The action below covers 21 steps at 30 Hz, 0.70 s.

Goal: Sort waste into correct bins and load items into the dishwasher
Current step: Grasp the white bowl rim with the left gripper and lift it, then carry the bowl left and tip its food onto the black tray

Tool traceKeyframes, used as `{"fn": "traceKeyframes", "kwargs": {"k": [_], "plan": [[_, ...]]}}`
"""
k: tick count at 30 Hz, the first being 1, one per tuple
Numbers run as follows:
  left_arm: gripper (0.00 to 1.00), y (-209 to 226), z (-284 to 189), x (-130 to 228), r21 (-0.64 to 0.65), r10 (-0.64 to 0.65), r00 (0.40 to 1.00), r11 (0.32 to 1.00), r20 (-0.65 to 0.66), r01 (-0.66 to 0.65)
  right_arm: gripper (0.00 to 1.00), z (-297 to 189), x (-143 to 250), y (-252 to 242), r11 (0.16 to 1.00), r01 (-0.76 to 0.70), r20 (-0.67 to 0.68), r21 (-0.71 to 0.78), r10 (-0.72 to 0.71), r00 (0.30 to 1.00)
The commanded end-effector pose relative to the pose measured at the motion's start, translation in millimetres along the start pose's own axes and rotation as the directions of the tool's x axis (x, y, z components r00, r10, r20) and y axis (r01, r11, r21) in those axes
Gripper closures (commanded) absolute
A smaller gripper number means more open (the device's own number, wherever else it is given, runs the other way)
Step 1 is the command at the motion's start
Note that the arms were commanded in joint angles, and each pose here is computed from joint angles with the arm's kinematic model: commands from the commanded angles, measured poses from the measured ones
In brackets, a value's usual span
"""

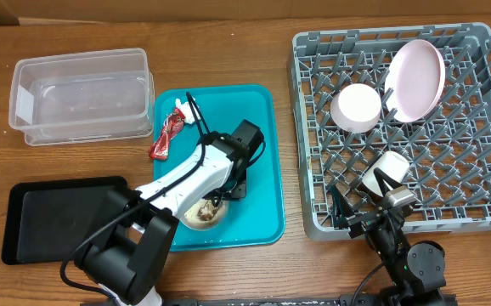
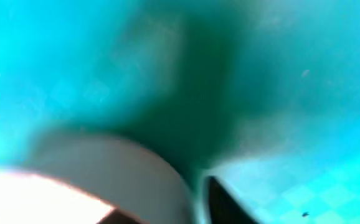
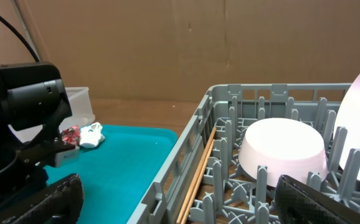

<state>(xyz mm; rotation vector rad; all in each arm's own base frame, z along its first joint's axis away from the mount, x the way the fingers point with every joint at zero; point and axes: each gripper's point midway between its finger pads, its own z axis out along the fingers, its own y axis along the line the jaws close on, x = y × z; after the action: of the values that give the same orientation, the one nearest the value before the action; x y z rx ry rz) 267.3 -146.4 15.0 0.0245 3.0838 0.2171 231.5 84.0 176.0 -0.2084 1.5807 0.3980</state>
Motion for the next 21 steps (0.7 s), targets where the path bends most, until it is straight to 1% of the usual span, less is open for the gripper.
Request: {"fn": "traceKeyframes", "kwargs": {"k": [1, 2, 6, 12, 15, 17, 19, 21], "plan": [[0.91, 5, 1, 2, -0.021, 0.033, 0.999, 0.999, 0.001, -0.033, 0.0, 0, 1, -1, 1.0, -0.006, 0.008, 0.004, 0.006, 1.0], [0.96, 5, 0, 2, -0.021, 0.033, 0.999, 0.999, -0.004, -0.033, 0.0, 0, 1, -1, 1.0, -0.006, 0.008, 0.004, 0.006, 1.0], [0.96, 5, -15, 3, -0.014, 0.011, 0.999, 1.0, -0.03, -0.011, 0.0, 0, 1, -1, 1.0, -0.006, 0.008, 0.003, 0.006, 1.0], [0.96, 14, -56, -1, -0.021, -0.017, 0.999, 1.0, -0.03, 0.016, 0.0, 0, 1, -1, 1.0, -0.006, 0.008, 0.004, 0.006, 1.0], [0.96, 34, -71, 2, -0.049, -0.099, 0.995, 0.994, -0.032, 0.097, 0.0, 0, 1, -1, 1.0, -0.006, 0.008, 0.004, 0.006, 1.0], [0.96, 49, -78, 2, -0.039, -0.157, 0.987, 0.987, -0.042, 0.155, 0.0, 0, 1, -1, 1.0, -0.006, 0.008, 0.003, 0.006, 1.0], [0.95, 62, -83, 3, 0.0, -0.212, 0.974, 0.977, -0.073, 0.213, 0.0, 0, 1, -1, 1.0, -0.006, 0.008, 0.003, 0.006, 1.0], [0.96, 73, -88, 2, 0.073, -0.245, 0.963, 0.964, -0.11, 0.254, 0.0, 0, 1, -1, 1.0, -0.006, 0.008, 0.004, 0.006, 1.0]]}}
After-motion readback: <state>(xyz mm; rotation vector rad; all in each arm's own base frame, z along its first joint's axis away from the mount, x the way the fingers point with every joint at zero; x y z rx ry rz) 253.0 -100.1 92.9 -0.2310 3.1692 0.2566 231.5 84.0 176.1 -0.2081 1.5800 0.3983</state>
